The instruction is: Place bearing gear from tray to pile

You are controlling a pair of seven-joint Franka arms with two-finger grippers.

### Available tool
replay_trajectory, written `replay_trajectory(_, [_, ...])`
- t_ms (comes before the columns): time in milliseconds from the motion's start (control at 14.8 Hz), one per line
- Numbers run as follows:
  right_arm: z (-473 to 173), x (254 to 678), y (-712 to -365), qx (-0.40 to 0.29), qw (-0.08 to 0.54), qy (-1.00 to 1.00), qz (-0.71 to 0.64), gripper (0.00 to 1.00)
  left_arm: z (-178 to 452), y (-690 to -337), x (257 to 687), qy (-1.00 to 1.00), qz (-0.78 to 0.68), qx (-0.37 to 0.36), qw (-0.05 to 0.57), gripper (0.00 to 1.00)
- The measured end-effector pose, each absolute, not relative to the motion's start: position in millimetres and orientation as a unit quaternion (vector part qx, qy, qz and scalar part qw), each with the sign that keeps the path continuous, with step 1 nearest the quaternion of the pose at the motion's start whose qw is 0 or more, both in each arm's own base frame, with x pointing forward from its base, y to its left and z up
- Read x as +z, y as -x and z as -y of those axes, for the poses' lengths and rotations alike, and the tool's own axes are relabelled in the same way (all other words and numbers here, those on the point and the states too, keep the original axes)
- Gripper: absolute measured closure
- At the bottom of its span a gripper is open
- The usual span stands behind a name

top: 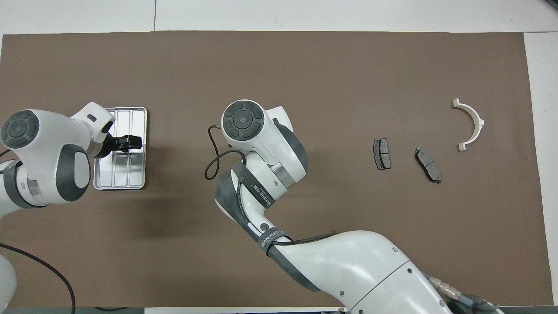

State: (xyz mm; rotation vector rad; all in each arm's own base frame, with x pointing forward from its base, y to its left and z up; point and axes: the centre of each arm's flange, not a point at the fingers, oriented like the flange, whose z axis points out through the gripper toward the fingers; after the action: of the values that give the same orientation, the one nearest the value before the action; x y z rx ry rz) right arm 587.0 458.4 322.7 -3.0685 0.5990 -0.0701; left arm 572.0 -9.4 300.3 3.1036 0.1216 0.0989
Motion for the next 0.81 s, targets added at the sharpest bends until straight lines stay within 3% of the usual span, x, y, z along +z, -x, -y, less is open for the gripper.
replay_trajectory(539, [-477,275,-597,-0.019,-0.015,0.982,-0.188,0.00,9,-558,297,-0.999,-0.039,-0.004,0.017,0.00])
replay_trajectory(809, [-479,278,-595,-0.014,-0.028,0.982,-0.186,0.00,8,-558,300,-0.999,-0.040,-0.005,0.017,0.00])
